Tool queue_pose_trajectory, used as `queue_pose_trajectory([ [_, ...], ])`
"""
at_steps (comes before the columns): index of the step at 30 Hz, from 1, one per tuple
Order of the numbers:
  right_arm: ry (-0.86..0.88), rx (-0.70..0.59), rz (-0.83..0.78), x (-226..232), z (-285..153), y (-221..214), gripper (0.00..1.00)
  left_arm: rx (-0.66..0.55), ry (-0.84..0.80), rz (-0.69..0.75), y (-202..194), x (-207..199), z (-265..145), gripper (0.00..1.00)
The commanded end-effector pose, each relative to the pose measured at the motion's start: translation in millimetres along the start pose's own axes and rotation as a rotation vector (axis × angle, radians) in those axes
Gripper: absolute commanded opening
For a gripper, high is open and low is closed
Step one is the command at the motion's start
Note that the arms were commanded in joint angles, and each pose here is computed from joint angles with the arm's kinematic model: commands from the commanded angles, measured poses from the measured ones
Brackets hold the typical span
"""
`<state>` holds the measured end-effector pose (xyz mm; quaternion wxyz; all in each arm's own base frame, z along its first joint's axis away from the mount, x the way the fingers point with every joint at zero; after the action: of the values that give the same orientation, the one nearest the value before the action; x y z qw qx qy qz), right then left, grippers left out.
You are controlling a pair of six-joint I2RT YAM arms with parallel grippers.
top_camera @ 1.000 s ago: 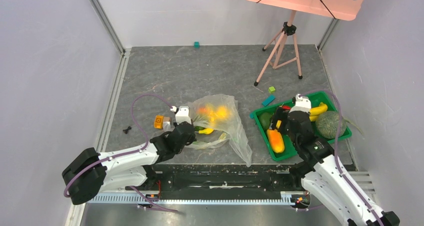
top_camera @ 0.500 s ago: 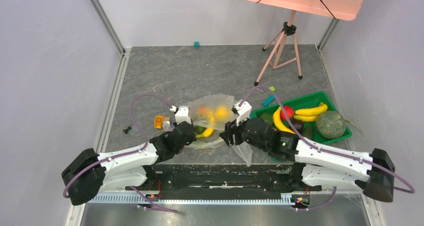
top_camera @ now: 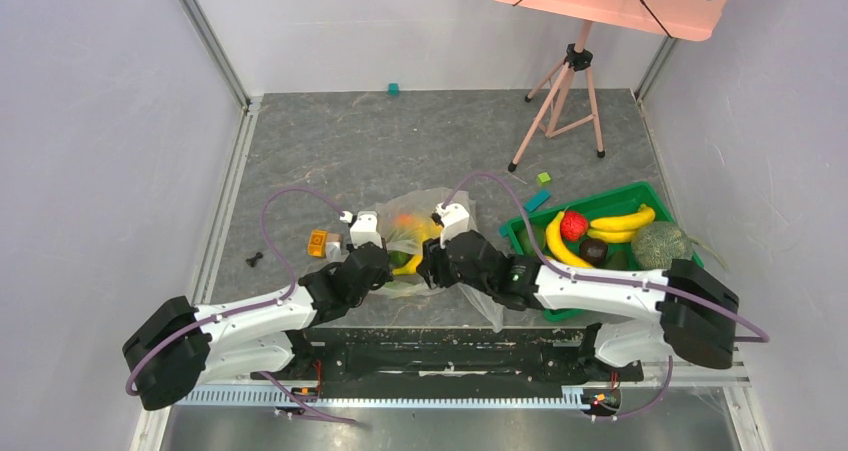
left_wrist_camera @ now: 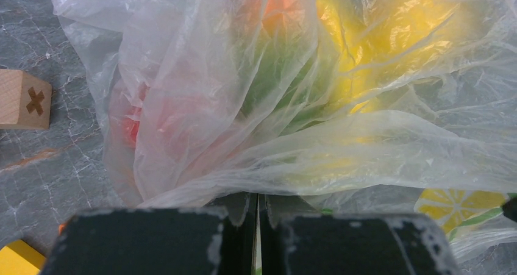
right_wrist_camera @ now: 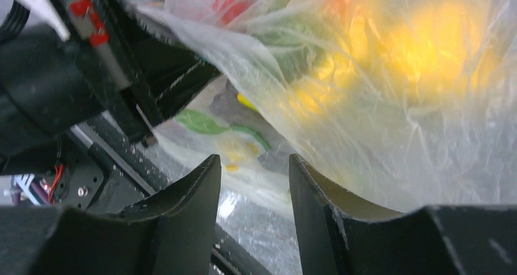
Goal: Take the fake fruits out of the plastic bag
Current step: Take out the fake fruit from the plastic bag.
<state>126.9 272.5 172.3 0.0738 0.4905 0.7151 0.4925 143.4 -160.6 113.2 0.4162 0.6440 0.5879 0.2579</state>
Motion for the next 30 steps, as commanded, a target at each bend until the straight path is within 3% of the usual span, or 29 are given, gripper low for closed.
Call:
queue_pose_trajectory([
  [1, 0.000, -0.080, 0.075, 7, 19, 29, 0.47, -0.046, -0.023, -0.022, 10, -5, -2, 0.02],
  [14, -0.109, -0.006, 0.127, -11, 79, 21, 0.52, -0.041, -0.024, -0.031, 8, -4, -1, 0.02],
  [24, -0.282, 0.020, 0.097, -24, 100, 13, 0.64, -0.040, -0.027, -0.035, 6, -4, -1, 0.02],
  [30, -0.319, 0.061, 0.076, -30, 112, 1, 0.64, -0.035, -0.027, -0.032, 5, -5, 0, 0.02],
])
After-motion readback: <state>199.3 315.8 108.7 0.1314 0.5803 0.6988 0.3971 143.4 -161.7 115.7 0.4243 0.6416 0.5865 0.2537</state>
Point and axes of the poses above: each gripper's point midway between its finger pads, its own z axis out along the fingers, its own x axis along the line the jaws close on, y = z × x, the point moved 10 cm from there along -z, back along the fingers, and after that the axes turned 5 degrees about z, right-handed, at the moved point
